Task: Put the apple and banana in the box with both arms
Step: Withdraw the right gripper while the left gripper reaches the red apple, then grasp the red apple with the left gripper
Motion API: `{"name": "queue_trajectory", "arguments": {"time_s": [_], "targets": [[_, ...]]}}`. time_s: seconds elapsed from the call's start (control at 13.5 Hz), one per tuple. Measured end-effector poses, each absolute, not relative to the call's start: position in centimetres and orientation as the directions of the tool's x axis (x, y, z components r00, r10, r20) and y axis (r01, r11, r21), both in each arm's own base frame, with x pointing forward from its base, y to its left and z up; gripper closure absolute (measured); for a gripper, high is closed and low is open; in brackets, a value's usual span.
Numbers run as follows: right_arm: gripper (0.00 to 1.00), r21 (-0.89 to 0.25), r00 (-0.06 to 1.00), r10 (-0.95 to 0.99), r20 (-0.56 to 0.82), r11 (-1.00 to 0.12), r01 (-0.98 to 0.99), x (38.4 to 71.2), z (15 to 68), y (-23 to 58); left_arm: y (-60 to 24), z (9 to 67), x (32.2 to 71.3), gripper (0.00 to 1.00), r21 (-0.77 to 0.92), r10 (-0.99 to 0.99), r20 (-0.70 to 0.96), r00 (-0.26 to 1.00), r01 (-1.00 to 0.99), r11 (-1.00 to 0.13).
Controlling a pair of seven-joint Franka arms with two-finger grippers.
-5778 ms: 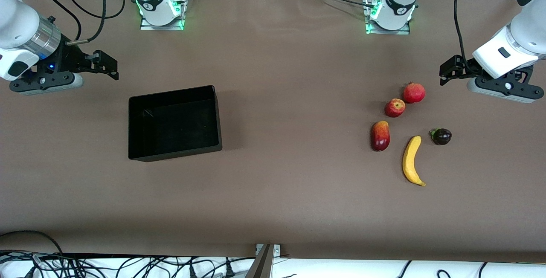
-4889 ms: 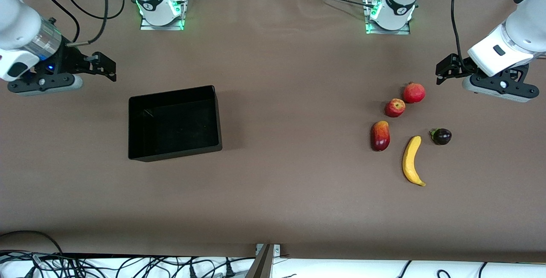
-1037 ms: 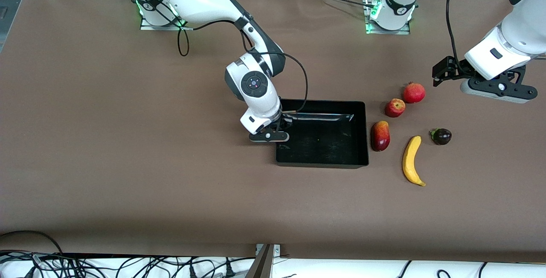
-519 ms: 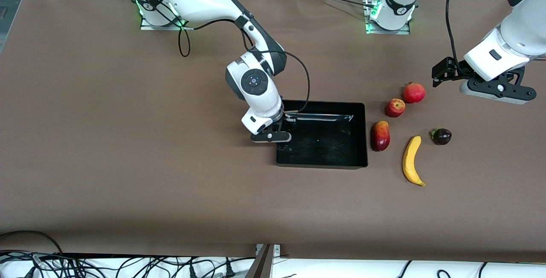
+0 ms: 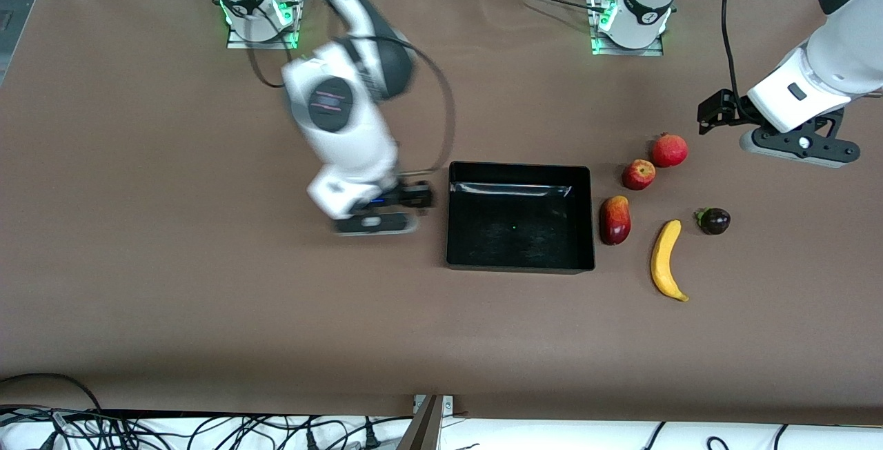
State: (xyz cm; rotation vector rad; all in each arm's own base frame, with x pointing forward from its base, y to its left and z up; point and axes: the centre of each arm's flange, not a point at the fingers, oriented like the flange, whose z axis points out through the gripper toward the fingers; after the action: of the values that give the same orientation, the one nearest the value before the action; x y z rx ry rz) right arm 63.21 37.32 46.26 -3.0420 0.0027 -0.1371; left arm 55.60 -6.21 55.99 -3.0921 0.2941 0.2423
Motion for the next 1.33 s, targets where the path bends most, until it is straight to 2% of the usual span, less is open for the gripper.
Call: {"name": "queue_trajectory", "arguments": {"time_s": [0.15, 0.3, 0.44, 0.74, 1.04, 1.33], "targets": [[0.00, -0.072, 0.999, -0.002, 0.043, -0.997, 0.001, 62.8, 52.2, 30.6, -6.3, 52.3, 56.3, 0.00, 0.000, -0.185, -0.243, 0.952, -0.191, -0.982], [0.00, -0.084, 1.000, 0.000, 0.015, -0.996, 0.001, 61.1, 56.0, 25.2, -6.3, 47.5, 57.8, 0.00, 0.011, -0.186, -0.289, 0.939, -0.191, -0.981], [0.00, -0.084, 1.000, -0.005, -0.001, -0.996, -0.005, 58.3, 57.8, 19.9, -6.5, 41.4, 58.5, 0.00, 0.014, -0.191, -0.264, 0.945, -0.195, -0.981], [0.00, -0.057, 0.999, 0.035, -0.017, -0.998, 0.034, 53.6, 58.6, 14.3, -6.3, 30.6, 55.4, 0.00, 0.006, -0.206, -0.197, 0.958, -0.209, -0.978], [0.00, -0.047, 0.998, 0.064, -0.010, -0.997, 0.064, 54.1, 58.5, 8.5, -4.5, 23.1, 50.6, 0.00, -0.031, -0.239, -0.101, 0.966, -0.243, -0.970], [0.00, -0.042, 0.998, 0.069, 0.000, -0.997, 0.069, 54.5, 58.5, 7.5, -3.6, 20.0, 48.5, 0.00, -0.021, -0.228, -0.092, 0.969, -0.231, -0.973]]}}
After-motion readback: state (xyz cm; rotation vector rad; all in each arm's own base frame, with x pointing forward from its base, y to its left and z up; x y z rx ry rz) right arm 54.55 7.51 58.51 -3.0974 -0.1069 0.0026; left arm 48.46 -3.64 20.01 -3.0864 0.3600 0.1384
